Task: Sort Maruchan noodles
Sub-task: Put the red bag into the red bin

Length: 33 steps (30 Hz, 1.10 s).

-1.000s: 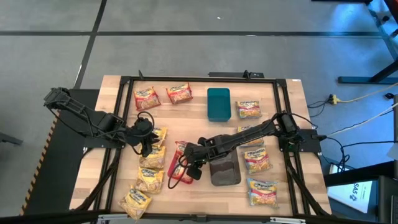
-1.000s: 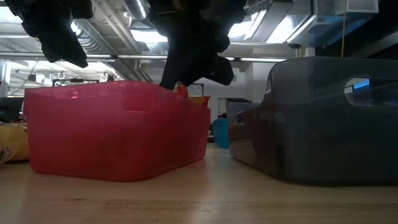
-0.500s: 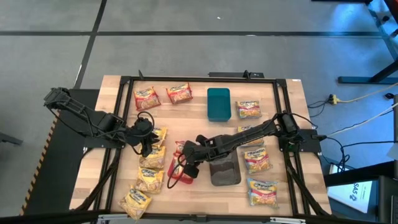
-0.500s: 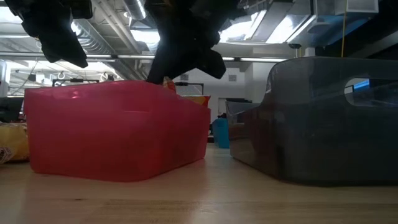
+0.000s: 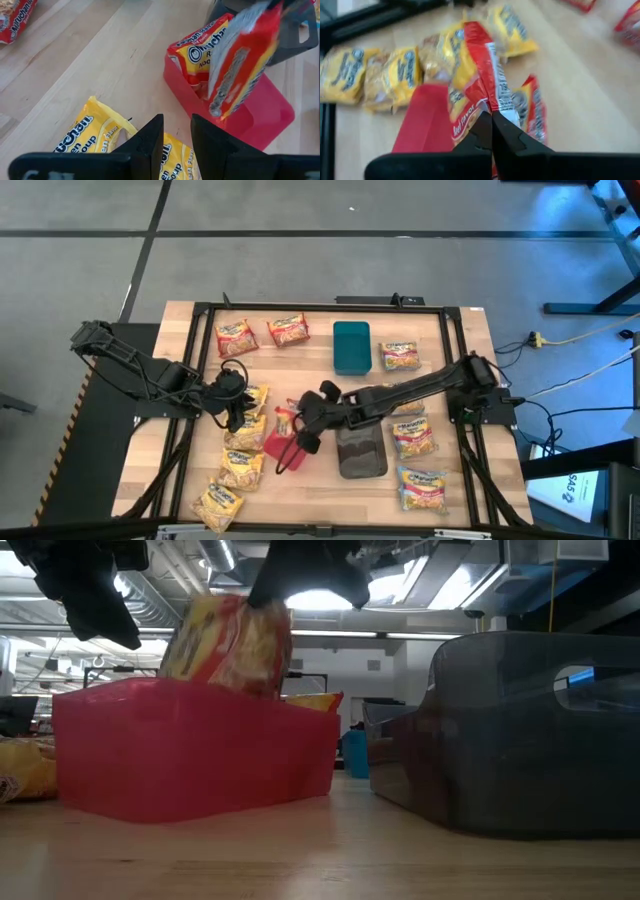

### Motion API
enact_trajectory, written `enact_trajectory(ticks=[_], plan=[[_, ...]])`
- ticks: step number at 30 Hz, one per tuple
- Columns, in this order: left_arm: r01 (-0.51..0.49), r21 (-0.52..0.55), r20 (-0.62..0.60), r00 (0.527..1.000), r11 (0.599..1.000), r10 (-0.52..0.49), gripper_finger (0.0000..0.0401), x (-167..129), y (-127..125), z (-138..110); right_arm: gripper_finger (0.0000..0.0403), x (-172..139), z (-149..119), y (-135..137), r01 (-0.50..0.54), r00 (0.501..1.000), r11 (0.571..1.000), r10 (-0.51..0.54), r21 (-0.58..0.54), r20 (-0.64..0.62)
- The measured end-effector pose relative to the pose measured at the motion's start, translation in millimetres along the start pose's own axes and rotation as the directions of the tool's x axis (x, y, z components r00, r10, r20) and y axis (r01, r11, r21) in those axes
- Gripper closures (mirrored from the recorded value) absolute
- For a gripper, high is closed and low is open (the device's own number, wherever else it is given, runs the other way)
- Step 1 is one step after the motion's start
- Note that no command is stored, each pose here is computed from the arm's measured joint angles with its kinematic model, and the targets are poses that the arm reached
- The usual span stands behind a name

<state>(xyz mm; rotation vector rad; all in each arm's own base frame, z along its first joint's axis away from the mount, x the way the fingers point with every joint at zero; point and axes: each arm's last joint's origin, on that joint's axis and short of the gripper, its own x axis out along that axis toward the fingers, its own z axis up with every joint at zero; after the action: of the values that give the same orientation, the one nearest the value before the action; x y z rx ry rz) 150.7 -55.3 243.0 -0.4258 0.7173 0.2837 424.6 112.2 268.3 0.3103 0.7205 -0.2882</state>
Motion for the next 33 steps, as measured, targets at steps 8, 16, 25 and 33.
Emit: enact_trajectory(ticks=[8,16,25,33], plan=[[0.001,-0.001,0.001,1.000,1.000,-0.001,0.0309,0,0,0,0.0403,-6,5,-2,0.092,0.992,0.996,-0.092,-0.001,0.092],[0.002,-0.001,0.002,1.000,1.000,-0.002,0.0309,0,0,0,0.0403,-5,10,0,0.105,0.983,0.994,-0.106,0.019,0.153],[0.001,-0.001,0.002,1.000,1.000,-0.001,0.0309,0,0,0,0.0403,7,3,1,0.094,0.988,0.994,-0.100,0.053,0.118],[0.001,-0.002,0.003,1.000,1.000,-0.001,0.0309,0,0,0,0.0403,20,-9,10,0.077,0.992,0.995,-0.083,0.060,0.096]])
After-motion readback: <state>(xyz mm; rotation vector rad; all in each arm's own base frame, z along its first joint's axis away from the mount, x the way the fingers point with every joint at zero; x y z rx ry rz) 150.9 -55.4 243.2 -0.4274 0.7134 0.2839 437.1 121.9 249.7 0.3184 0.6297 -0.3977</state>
